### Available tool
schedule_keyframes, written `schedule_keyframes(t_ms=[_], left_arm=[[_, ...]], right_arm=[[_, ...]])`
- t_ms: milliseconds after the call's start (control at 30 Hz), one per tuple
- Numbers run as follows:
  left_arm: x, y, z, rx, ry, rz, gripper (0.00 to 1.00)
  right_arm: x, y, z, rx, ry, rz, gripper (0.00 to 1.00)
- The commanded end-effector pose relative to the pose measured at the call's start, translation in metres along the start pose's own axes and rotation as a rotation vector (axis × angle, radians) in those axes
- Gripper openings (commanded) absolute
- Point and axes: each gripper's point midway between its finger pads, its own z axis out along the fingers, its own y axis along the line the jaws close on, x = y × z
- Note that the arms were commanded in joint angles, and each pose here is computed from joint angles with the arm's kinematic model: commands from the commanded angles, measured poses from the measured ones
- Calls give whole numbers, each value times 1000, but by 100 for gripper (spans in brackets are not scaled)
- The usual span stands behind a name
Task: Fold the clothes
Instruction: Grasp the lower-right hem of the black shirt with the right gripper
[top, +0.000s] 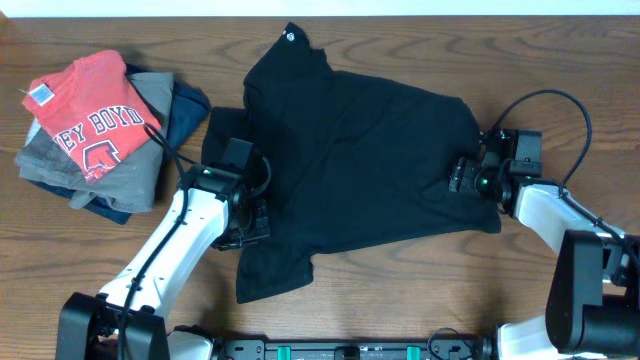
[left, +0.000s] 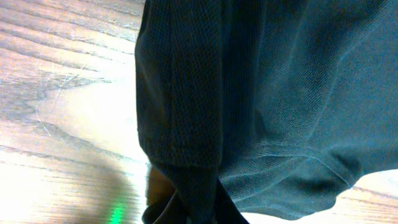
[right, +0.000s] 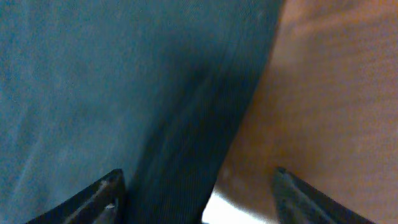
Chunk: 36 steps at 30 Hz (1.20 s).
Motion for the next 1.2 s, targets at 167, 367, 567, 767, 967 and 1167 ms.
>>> schedule_keyframes(t_ms=[167, 367, 567, 767, 967, 1167], left_arm=[[-3, 0, -4, 4, -9, -13, 6], [-3, 0, -4, 4, -9, -12, 6], [-2, 0, -4, 3, -7, -12, 6], [-2, 0, -4, 3, -7, -12, 6], [-2, 0, -4, 3, -7, -12, 6], [-2, 0, -4, 3, -9, -12, 6]], right_arm=[[-32, 5, 7, -15, -124, 51, 1], [-144, -19, -46, 19, -511, 304, 1], [-186, -44, -76, 73, -618, 364, 99], [-105, -61, -45, 170, -267, 404, 99], [20, -68, -51, 318, 224, 487, 99], [72, -58, -67, 329, 444, 529, 99]])
